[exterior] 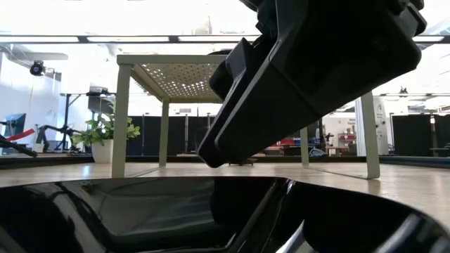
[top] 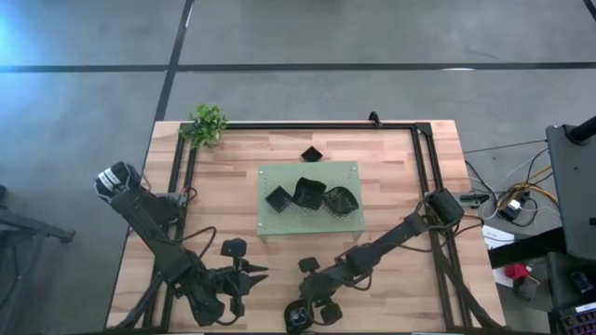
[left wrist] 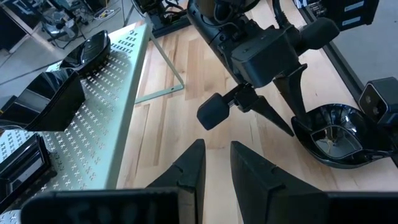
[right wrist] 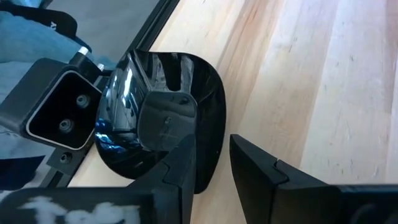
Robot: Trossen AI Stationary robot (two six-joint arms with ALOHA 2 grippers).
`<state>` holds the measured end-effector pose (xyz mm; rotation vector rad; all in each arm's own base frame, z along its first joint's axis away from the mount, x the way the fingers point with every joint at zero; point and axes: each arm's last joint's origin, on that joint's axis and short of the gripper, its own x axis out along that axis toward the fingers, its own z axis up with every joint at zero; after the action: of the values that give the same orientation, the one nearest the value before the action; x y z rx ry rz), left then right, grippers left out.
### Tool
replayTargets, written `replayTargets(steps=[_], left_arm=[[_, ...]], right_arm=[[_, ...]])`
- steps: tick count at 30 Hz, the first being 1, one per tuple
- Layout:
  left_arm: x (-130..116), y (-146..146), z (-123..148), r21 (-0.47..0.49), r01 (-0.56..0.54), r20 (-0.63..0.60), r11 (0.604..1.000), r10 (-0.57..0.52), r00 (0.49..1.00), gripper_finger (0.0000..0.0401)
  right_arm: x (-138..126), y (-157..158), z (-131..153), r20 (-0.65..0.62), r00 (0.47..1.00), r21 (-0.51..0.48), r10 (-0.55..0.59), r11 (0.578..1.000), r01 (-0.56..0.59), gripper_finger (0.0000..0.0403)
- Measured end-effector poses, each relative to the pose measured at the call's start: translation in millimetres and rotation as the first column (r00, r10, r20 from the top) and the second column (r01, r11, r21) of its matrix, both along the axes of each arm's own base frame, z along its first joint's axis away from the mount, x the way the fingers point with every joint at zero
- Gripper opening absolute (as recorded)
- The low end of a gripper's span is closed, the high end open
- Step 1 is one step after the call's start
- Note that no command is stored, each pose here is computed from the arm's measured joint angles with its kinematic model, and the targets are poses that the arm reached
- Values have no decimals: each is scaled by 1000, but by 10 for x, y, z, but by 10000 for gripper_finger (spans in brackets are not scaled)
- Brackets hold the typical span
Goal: Pick & Place Mini shaped plates
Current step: Stack the leaf shaped plate on top of the leaf shaped plates on the shelf
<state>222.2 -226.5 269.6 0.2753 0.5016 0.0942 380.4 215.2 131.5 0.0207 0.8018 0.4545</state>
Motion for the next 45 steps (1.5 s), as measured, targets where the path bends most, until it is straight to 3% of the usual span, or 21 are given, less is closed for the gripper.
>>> replayTargets(steps=[34,41,45], left_arm=[[-2,-14,2,-35,9,-5,999,-10,1000,71],[-1,-15,6,-36,9,-4,999,-9,1000,71],[-1,-15,6,-36,9,-3,999,-9,1000,71]], right_arm=[[-73,-43,-117,-58,998,18,-29,999,30,91],[-80,-47,-127,-61,998,15,-30,999,31,22],[-79,-49,-125,-59,998,14,-33,999,33,9]])
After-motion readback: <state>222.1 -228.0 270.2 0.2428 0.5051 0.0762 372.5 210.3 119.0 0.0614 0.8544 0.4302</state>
